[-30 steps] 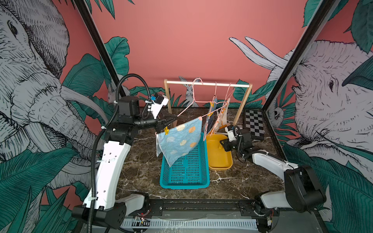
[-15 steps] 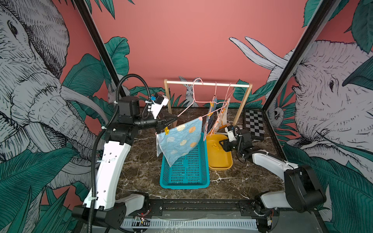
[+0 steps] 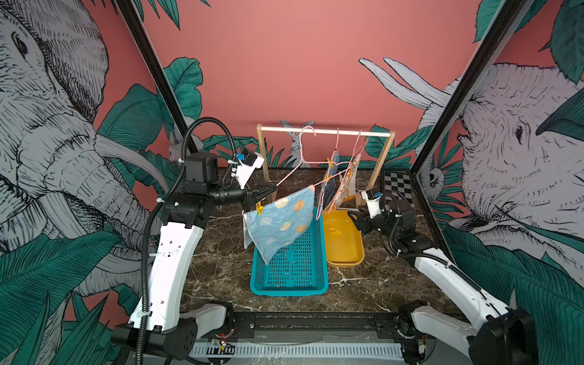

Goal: Remove the clothespins securing towels to the hanger
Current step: Place the clothespin in the storage box.

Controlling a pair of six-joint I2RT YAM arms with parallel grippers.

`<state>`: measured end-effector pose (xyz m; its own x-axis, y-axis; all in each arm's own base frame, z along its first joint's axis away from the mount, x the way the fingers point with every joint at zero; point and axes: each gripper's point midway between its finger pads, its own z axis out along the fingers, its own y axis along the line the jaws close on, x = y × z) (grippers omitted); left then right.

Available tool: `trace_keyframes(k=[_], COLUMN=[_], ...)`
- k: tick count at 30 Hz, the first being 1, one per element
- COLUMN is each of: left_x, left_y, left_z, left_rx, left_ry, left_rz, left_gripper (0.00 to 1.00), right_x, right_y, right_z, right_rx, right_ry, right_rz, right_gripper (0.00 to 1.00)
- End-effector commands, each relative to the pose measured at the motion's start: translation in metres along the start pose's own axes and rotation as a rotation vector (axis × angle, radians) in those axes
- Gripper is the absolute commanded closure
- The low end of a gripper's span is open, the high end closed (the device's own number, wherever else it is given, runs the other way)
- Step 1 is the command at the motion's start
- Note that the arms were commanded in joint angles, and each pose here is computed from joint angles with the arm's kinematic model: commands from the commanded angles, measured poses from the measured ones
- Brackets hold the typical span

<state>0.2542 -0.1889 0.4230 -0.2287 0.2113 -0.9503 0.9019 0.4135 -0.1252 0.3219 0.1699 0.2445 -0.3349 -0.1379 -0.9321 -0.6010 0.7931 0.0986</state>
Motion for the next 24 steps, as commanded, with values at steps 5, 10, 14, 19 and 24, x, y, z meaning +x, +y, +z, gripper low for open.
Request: trace_keyframes(k=[5,10,14,19,24], left_x=[-0.019,-0.027,-0.032,-0.035,-0.033], left_y=[-0.023,-0.030,-0.033,-0.042,-0.045], left_z=[-0.016,-0.019,-0.023,-0.024,-0.022], left_rx=[0.022,0.040,0.037,0.095,0.130], left_ry=[-0.035,-0.053,-0.060,-0.064,-0.057], left_rz=[0.087,0.101,0.115,0.118,0.119], left_gripper=[1.00,1.00,1.00,1.00,1.00], right_x=[-0.055,-0.087,-0.110,-0.135,-0.159], right_y=[0.034,0.053,0.062,0.079,0.090], right_z=[-0.026,-0.039,-0.048,-0.061,-0.069], right_rx=[-0.158,-0.244,-0.284,-0.365,-0.428], right_ry=[-0.086,-0.142,-0.167,-0.206,-0.231], right_rz=[-0.161,-0.256,-0.325,-0.408,-0.453], right_gripper=[0.48,0.48,0.48,0.45,0.43])
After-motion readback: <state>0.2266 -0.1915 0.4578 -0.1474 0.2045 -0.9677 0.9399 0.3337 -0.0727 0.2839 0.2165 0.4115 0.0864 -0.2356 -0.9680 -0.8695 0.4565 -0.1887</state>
